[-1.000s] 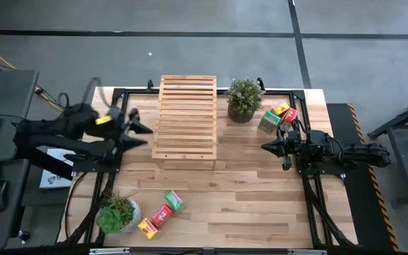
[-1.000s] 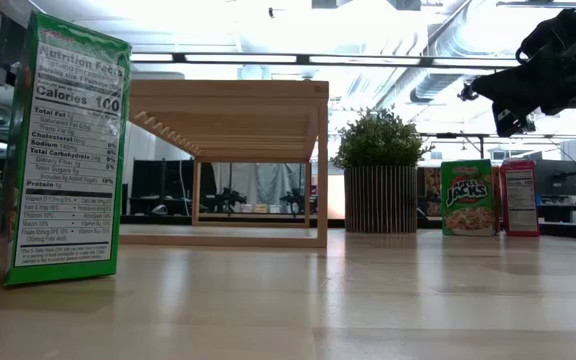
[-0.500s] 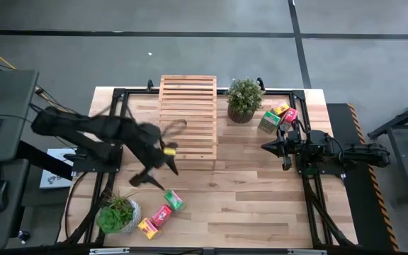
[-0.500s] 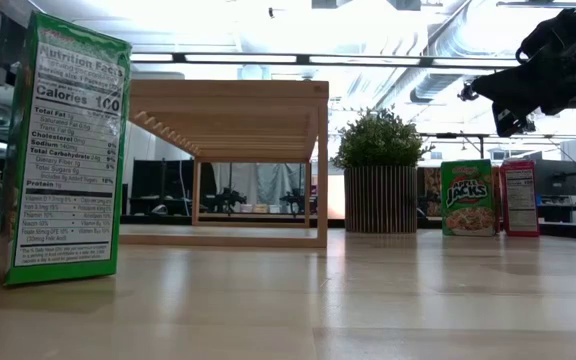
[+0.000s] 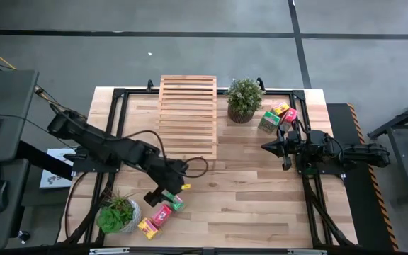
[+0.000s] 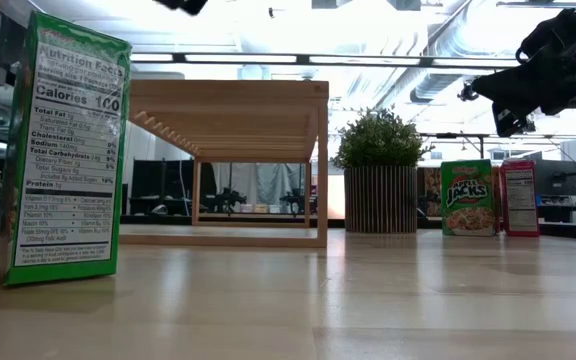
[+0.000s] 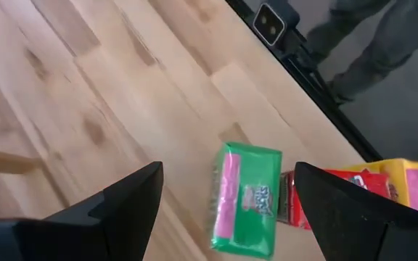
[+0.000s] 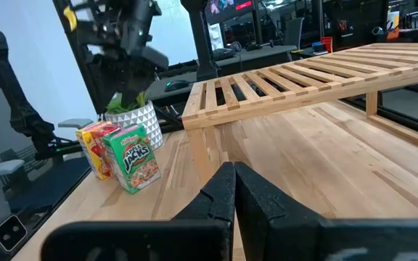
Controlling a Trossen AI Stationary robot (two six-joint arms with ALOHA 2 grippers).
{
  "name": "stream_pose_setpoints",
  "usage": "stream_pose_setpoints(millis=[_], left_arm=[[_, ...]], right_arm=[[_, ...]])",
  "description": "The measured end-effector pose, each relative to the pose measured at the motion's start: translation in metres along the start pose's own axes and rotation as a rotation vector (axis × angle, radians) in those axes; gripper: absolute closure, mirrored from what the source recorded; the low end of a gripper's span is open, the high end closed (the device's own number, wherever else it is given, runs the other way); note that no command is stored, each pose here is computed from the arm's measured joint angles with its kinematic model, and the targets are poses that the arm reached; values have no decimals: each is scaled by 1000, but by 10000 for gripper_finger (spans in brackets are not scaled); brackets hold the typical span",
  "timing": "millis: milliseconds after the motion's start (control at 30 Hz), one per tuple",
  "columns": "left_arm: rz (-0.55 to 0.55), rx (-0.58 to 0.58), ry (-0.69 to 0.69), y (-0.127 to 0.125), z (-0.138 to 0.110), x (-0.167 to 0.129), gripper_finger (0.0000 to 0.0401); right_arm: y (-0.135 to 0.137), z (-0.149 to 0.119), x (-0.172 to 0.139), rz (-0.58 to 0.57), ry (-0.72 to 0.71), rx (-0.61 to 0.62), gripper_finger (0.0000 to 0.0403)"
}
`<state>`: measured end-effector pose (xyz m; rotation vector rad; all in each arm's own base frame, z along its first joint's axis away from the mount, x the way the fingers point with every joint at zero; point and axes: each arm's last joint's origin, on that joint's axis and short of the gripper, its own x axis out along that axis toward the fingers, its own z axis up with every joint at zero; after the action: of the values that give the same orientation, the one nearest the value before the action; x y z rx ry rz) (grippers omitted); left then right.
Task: Stack cereal on shelf
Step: Put the bottom green cereal box on the shelf
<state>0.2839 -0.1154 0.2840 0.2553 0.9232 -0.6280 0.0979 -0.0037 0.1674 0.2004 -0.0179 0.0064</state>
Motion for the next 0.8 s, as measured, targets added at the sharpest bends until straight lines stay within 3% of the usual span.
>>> stream_pose_setpoints(millis=[300, 533, 800], left_arm=[[-70, -33, 71, -6, -2, 24, 100], [11, 74, 131, -13, -5, 26, 105], [9, 70, 132, -13, -5, 26, 105]], right_arm=[[0, 0, 0, 0, 0, 0, 402], [0, 0, 0, 0, 0, 0, 402], [0, 0, 0, 0, 0, 0, 402]])
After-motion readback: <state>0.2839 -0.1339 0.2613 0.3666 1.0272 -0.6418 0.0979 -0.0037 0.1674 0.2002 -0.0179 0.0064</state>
